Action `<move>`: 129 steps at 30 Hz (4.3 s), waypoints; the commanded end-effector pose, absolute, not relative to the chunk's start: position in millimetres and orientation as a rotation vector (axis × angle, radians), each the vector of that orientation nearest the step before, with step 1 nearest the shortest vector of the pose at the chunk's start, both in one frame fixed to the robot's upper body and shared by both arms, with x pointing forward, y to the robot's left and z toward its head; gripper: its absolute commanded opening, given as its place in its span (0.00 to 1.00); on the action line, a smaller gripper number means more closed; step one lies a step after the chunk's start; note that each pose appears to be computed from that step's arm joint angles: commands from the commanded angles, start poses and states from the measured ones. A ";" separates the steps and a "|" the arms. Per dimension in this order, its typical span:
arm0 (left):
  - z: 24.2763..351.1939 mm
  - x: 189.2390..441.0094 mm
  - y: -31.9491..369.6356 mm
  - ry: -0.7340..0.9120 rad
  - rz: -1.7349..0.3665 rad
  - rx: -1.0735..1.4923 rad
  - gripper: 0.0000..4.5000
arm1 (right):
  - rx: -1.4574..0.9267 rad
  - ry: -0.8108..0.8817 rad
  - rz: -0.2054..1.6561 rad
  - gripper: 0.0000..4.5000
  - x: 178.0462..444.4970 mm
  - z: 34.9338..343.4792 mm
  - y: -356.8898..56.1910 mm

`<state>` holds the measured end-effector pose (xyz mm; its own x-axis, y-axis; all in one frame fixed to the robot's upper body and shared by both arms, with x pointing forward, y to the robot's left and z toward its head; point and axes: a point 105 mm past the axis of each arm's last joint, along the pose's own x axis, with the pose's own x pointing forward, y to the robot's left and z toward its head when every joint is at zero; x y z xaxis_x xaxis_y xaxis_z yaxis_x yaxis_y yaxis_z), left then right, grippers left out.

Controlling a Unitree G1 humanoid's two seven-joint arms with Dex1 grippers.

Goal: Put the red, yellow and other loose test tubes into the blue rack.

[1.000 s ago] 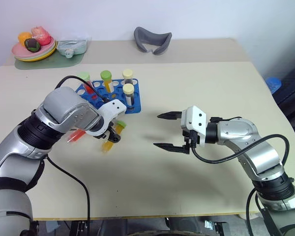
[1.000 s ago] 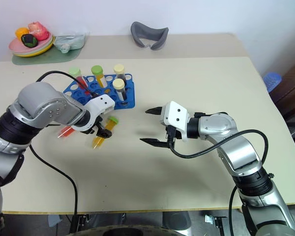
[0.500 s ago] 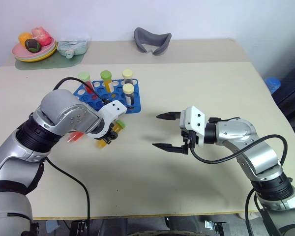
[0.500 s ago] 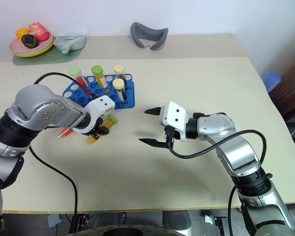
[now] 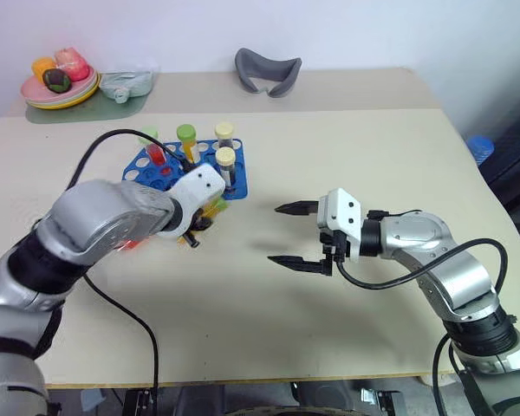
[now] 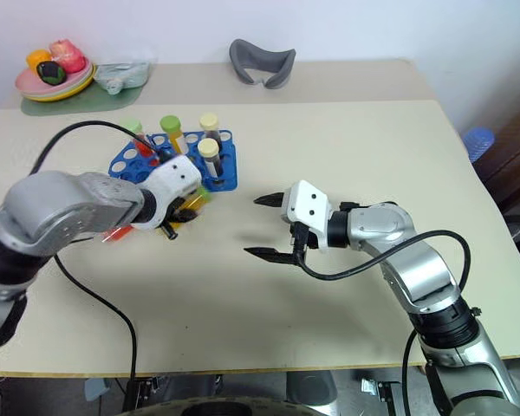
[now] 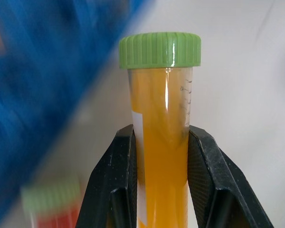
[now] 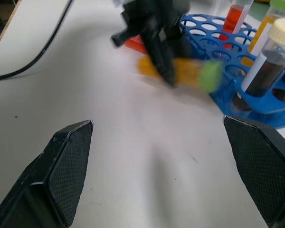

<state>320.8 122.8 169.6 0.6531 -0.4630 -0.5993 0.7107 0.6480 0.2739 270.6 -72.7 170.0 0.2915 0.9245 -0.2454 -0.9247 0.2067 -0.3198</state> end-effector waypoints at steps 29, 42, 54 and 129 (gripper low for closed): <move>204.3 345.2 165.3 -0.549 -0.199 0.048 0.18 | -0.292 -0.031 1.128 1.00 282.0 169.1 -74.0; 187.9 364.8 143.5 -0.538 -0.288 0.066 0.18 | -0.256 -0.031 1.097 1.00 277.9 167.8 -70.3; 174.6 370.8 154.5 -0.516 -0.212 0.082 0.18 | -0.262 -0.033 1.081 1.00 280.9 168.2 -73.0; 168.2 291.8 263.5 0.345 -0.316 0.396 0.99 | -0.385 0.084 1.216 1.00 271.6 156.6 -92.4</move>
